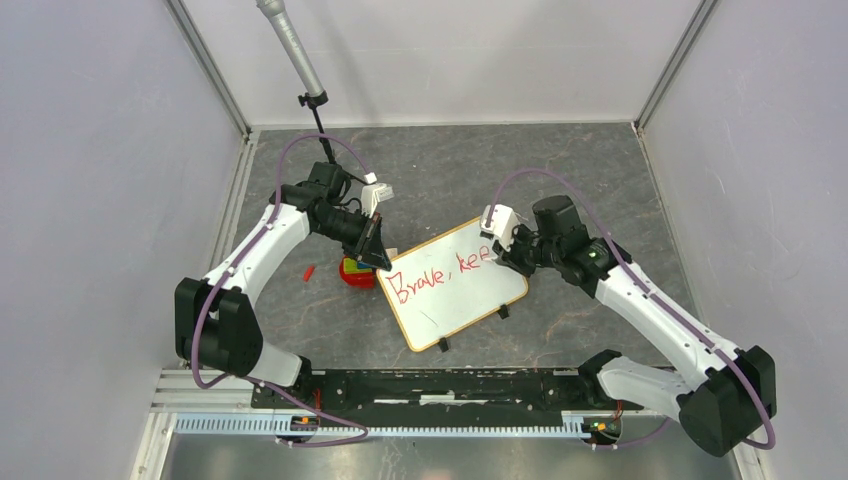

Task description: Write a sentence on the whiteboard

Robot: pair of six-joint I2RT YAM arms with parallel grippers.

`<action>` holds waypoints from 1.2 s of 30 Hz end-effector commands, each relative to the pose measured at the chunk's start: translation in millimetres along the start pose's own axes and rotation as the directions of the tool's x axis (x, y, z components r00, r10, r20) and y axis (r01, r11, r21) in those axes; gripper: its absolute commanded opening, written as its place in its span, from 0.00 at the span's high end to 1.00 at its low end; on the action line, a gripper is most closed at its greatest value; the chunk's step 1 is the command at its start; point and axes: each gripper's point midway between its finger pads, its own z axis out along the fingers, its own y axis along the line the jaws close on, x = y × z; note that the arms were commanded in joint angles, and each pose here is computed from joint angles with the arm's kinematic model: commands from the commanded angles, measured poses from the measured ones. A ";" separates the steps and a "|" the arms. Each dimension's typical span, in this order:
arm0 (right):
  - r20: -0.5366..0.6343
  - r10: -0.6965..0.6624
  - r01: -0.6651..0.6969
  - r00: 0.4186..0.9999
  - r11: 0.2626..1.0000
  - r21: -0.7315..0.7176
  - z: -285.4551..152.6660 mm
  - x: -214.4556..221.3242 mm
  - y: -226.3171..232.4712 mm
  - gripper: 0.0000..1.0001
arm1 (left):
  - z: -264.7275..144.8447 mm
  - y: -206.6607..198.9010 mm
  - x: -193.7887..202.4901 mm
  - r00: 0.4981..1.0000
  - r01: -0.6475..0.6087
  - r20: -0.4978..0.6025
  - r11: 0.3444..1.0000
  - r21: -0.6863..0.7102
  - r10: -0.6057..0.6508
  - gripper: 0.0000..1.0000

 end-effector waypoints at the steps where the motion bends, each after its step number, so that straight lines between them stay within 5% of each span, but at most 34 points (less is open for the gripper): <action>1: -0.055 -0.028 0.029 0.998 0.999 0.021 -1.7 14.9 -1.6 1.00 | -1.0 3.9 -3.3 1.000 -0.005 0.004 1.000 -0.026 0.005 0.97; 17: 0.000 -0.074 0.073 0.997 0.989 0.125 -28.4 -26.3 -34.0 1.00 | -1.2 3.1 -3.0 1.000 -0.007 0.006 1.000 -0.023 0.007 0.98; 36: -0.027 -0.052 0.054 0.998 0.994 0.096 -8.3 -11.4 -32.5 1.00 | -1.6 3.2 -0.1 1.000 -0.010 0.004 1.000 -0.029 0.010 0.98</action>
